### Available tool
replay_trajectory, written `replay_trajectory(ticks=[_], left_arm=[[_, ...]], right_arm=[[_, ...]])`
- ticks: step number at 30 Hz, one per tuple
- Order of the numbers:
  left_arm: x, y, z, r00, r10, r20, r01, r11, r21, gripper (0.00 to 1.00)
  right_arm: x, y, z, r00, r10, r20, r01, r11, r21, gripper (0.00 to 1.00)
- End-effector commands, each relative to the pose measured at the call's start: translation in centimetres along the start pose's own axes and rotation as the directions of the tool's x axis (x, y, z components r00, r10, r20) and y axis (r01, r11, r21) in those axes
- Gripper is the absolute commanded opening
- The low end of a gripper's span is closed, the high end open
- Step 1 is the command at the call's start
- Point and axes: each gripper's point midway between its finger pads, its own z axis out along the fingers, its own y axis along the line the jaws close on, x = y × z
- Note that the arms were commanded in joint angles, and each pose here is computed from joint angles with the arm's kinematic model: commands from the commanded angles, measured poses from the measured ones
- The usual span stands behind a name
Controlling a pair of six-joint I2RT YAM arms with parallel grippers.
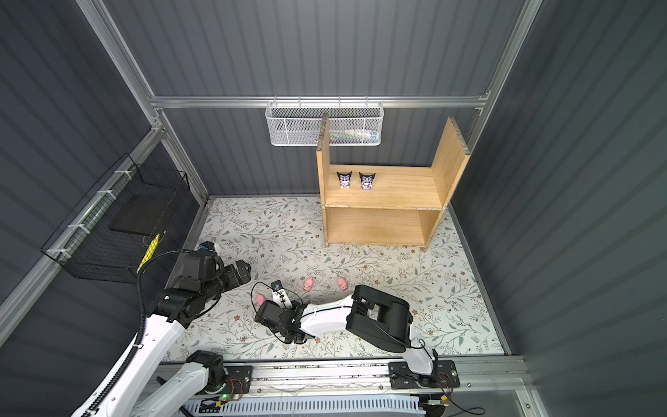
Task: Place and organize the plastic toys onto the shelf
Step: 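Lower the right gripper and close it on the purple figurine with black bow, then carry the purple figurine to the shelf with the right gripper while the left arm rises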
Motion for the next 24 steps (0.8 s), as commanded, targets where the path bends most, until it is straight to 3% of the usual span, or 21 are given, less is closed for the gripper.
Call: replay_trajectory(ticks=[1,9,16,24], left_arm=[[-0.3,-0.1,-0.4,1.000,0.009,0.016,-0.009,1.000,0.014,0.99],[-0.3,-0.1,-0.4,1.000,0.012,0.010,-0.012,1.000,0.009,1.00],[-0.3,-0.7,-0.3,1.000,0.017,-0.004,-0.017,0.999,0.038,1.00],[-0.1,-2.9,-0.4,0.998,0.057,-0.031,-0.051,0.986,0.156,1.00]], right_arm=[[1.2,-0.8,1.0,0.999,-0.015,-0.039,0.017,0.999,0.036,0.39],[0.7,-0.8,0.2,0.997,-0.069,-0.037,0.070,0.997,0.022,0.27],[-0.8,-0.8,-3.2,0.982,-0.186,-0.029,0.185,0.982,-0.036,0.25],[-4.2,-3.8,-7.8,0.951,-0.305,-0.053,0.302,0.952,-0.059,0.23]])
